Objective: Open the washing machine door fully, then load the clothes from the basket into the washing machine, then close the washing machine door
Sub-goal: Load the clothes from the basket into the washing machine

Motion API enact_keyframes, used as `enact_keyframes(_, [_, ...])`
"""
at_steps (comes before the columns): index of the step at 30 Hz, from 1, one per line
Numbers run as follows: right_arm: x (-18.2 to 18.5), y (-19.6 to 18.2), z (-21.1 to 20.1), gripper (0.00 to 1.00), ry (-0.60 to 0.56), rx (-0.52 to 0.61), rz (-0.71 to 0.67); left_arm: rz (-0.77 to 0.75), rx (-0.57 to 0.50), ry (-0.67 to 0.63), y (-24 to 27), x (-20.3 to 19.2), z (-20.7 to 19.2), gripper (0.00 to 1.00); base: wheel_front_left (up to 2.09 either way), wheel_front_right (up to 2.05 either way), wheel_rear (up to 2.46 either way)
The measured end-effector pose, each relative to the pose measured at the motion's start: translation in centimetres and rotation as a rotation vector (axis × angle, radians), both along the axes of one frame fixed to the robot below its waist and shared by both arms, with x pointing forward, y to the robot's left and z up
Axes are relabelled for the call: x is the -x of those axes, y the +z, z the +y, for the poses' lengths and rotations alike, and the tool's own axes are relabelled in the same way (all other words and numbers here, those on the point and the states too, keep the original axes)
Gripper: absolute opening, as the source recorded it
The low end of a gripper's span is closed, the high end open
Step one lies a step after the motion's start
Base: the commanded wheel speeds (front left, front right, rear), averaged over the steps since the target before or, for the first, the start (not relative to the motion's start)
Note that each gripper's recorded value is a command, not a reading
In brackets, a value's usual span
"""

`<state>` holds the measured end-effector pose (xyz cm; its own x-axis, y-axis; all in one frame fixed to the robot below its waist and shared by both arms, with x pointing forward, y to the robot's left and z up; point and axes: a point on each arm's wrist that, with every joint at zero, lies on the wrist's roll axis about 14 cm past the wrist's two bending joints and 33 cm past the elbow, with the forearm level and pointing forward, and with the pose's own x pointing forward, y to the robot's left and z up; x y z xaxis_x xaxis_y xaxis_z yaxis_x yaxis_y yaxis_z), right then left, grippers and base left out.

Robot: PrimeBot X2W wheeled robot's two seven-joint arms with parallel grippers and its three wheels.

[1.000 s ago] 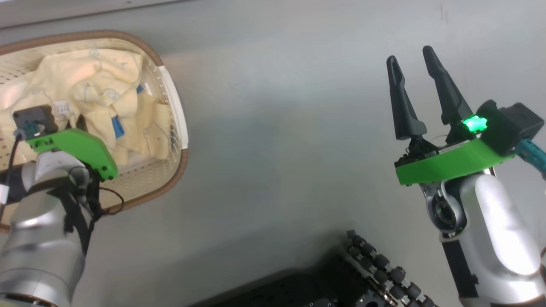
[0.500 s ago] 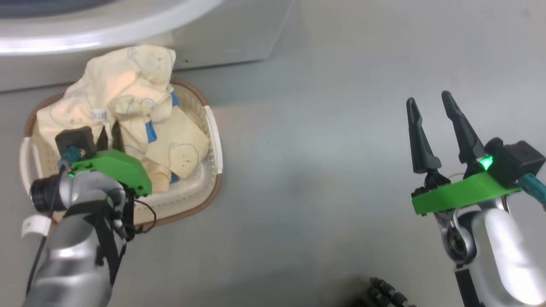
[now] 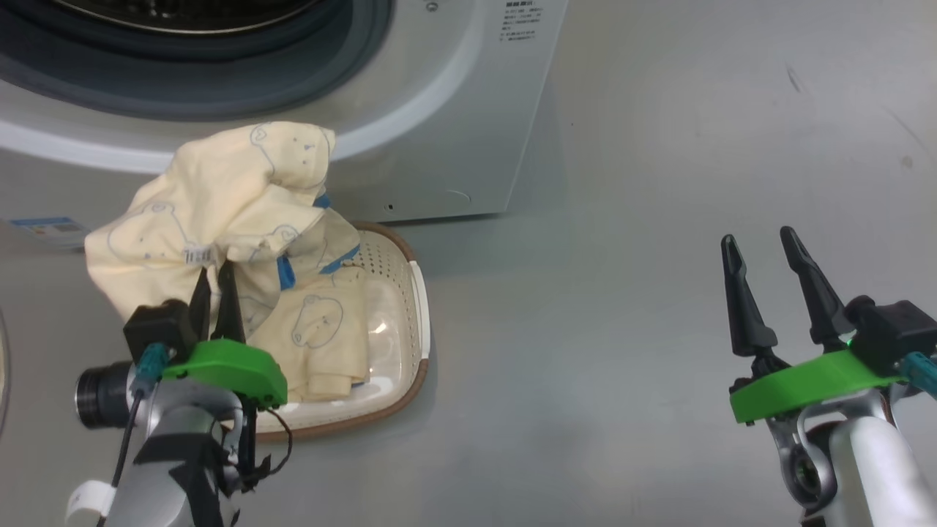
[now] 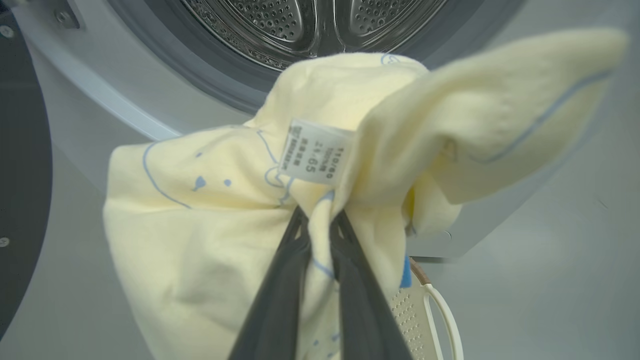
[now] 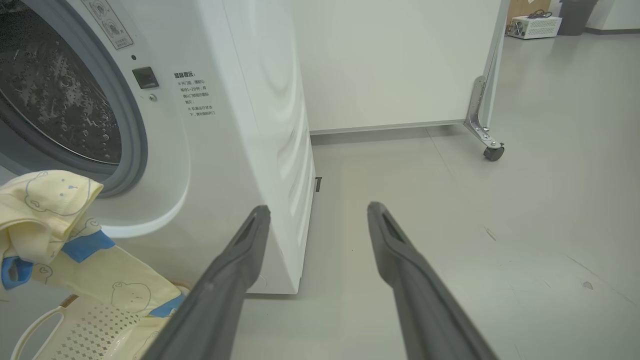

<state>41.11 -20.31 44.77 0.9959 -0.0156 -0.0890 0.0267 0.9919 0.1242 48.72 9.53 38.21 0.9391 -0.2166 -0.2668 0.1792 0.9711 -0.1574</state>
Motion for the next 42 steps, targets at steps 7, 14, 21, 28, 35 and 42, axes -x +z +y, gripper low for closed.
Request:
enact_keyframes(7, [1.1,2.0,0.6,1.00,0.018,0.007,-0.035,-0.093,-0.025,0.039,3.6,2.2,1.7,0.00,0.00,0.00,0.00])
enact_keyframes(14, [2.4,3.6,1.7,1.00,0.052,0.013,-0.067,-0.191,-0.030,0.079,7.4,4.7,2.9,0.00,0.00,0.00,0.00])
enact_keyframes(21, [3.6,5.2,3.3,1.00,0.100,0.006,-0.101,-0.232,-0.025,0.086,9.5,7.6,3.0,0.00,0.00,0.00,0.00])
enact_keyframes(28, [4.7,5.9,4.2,1.00,0.128,0.003,-0.112,-0.262,-0.025,0.089,11.2,9.6,3.2,0.00,0.00,0.00,0.00])
enact_keyframes(35, [5.6,6.3,5.0,1.00,0.150,0.001,-0.119,-0.263,-0.027,0.095,11.7,10.9,3.3,0.00,0.00,0.00,0.00])
enact_keyframes(42, [5.5,6.1,5.0,1.00,0.150,0.000,-0.113,-0.269,-0.032,0.094,11.9,10.8,3.5,0.00,0.00,0.00,0.00])
